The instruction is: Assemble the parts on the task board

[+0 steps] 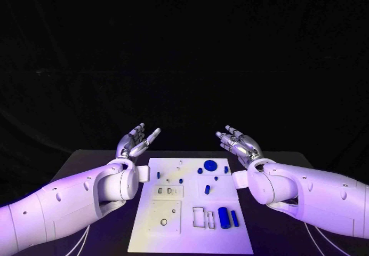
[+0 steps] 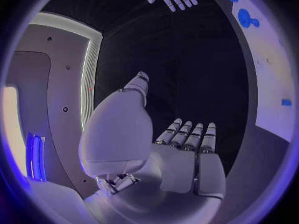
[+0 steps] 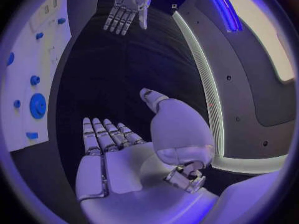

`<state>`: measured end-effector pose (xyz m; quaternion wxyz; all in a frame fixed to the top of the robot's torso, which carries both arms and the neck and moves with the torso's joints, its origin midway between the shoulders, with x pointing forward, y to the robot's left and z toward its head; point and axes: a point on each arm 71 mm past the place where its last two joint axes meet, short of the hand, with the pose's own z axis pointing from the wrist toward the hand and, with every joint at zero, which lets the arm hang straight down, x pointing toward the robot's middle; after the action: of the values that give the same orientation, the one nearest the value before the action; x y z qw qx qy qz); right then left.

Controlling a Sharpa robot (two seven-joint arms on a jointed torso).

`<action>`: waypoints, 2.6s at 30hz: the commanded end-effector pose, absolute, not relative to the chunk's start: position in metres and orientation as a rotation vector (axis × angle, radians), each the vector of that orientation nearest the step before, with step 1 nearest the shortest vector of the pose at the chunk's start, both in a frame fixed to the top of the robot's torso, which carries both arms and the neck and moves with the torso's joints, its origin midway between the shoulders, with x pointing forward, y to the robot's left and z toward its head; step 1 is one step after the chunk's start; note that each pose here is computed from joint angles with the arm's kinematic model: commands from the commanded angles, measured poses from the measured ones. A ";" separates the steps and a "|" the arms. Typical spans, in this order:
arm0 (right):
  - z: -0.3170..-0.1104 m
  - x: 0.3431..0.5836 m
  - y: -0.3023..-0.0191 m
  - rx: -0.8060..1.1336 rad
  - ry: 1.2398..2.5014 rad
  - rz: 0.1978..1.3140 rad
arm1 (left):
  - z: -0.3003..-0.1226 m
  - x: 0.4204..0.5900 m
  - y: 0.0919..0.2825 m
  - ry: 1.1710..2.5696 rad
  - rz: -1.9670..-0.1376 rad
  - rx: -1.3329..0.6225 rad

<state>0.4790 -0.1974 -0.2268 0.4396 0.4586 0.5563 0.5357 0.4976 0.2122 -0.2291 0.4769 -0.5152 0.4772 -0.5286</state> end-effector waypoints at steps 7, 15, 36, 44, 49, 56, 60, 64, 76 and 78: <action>-0.226 0.480 -0.186 1.044 1.579 1.534 | -0.226 0.498 0.207 1.153 -1.394 -1.249; -0.213 0.495 -0.210 0.581 1.508 1.307 | -0.224 0.495 0.217 1.160 -1.412 -1.246; -0.195 0.511 -0.216 0.031 1.668 0.928 | -0.201 0.464 0.215 1.267 -1.600 -1.211; -0.191 0.519 -0.207 -0.164 1.704 0.759 | -0.198 0.459 0.209 1.288 -1.635 -1.201; -0.190 0.525 -0.201 -0.268 1.709 0.638 | -0.196 0.456 0.206 1.298 -1.653 -1.198; -0.189 0.531 -0.192 -0.345 1.691 0.545 | -0.193 0.451 0.201 1.313 -1.686 -1.194; -0.187 0.532 -0.186 -0.372 1.666 0.522 | -0.191 0.449 0.200 1.316 -1.696 -1.193; -0.186 0.532 -0.181 -0.391 1.648 0.509 | -0.189 0.447 0.199 1.316 -1.702 -1.192; -0.188 0.532 -0.176 -0.423 1.663 0.488 | -0.187 0.446 0.199 1.315 -1.707 -1.192; -0.189 0.533 -0.176 -0.427 1.670 0.484 | -0.187 0.446 0.199 1.315 -1.707 -1.192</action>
<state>0.5324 -0.1759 -0.1870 0.6311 -0.1728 0.7212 0.2274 0.4473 0.2021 -0.1887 0.3407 -0.4636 0.5034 -0.6447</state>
